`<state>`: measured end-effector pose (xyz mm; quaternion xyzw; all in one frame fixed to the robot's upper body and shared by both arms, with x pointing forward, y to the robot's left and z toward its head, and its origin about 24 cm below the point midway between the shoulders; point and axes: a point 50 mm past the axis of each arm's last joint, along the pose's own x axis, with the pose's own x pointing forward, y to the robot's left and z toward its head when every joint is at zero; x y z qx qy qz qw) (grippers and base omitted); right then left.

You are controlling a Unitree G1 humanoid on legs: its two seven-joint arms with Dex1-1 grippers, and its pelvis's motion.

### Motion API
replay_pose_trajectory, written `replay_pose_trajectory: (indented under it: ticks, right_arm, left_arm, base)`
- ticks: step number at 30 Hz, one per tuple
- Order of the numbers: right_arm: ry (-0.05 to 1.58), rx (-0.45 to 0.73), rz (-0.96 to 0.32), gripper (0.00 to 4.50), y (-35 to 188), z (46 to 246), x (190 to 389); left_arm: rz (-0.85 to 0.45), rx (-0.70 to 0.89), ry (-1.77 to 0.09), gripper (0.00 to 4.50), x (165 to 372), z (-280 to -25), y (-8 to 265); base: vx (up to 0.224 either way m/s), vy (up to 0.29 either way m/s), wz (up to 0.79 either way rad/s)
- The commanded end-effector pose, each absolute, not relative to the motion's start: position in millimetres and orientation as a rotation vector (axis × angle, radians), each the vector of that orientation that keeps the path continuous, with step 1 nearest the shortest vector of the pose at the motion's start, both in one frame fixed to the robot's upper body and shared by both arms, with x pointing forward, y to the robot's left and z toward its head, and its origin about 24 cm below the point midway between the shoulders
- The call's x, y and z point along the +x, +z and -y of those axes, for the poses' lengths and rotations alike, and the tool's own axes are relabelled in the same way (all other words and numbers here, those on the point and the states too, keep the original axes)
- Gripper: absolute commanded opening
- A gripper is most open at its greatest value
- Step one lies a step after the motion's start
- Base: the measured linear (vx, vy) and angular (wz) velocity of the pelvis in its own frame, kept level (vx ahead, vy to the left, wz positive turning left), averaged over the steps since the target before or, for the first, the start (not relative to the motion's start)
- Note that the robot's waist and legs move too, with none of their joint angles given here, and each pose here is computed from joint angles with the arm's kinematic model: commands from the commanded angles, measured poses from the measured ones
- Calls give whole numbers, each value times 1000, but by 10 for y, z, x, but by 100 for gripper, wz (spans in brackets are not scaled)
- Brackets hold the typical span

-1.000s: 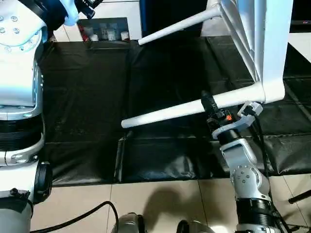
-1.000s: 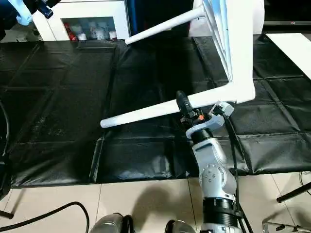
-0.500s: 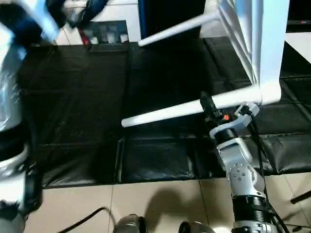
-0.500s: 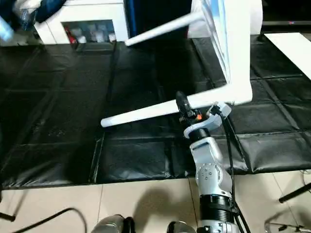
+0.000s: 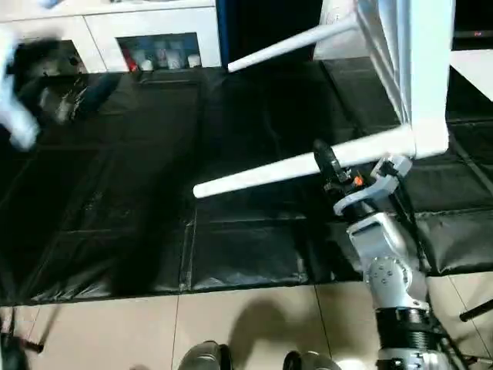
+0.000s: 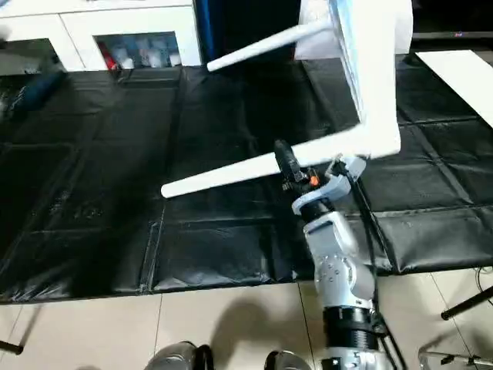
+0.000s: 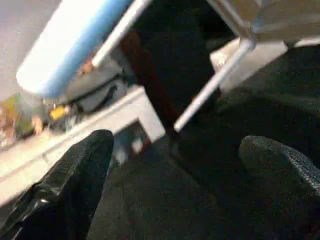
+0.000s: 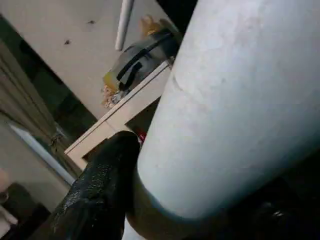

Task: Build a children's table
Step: Flip table

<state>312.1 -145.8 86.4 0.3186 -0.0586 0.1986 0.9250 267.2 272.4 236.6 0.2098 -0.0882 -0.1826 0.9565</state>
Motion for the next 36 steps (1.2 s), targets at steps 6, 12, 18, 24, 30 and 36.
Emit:
replay_pose_trajectory:
  ticks: [6, 12, 18, 24, 30, 36]
  right_arm:
    - [441, 394, 135, 216, 994, 1542, 3120]
    - [459, 282, 134, 216, 1087, 1634, 3121]
    - [479, 203, 122, 216, 1206, 1769, 3135]
    - [535, 128, 110, 216, 1297, 1817, 3105]
    - [551, 109, 107, 216, 1388, 1881, 3090]
    - [587, 94, 108, 216, 1475, 1904, 3075]
  left_arm:
    - [281, 415, -428, 450, 2644, -2521, 2528]
    - [278, 401, -553, 450, 2573, -2286, 2475]
    - [347, 397, -543, 450, 2591, -2144, 2602]
    - [423, 435, -472, 450, 2604, -2158, 2776]
    - [474, 471, -393, 450, 2619, -2177, 2875]
    - [438, 567, -199, 450, 2764, -2350, 2895]
  base:
    - [0, 0, 0]
    - [0, 0, 0]
    - [0, 0, 0]
    - [0, 0, 0]
    - [0, 0, 0]
    - [0, 0, 0]
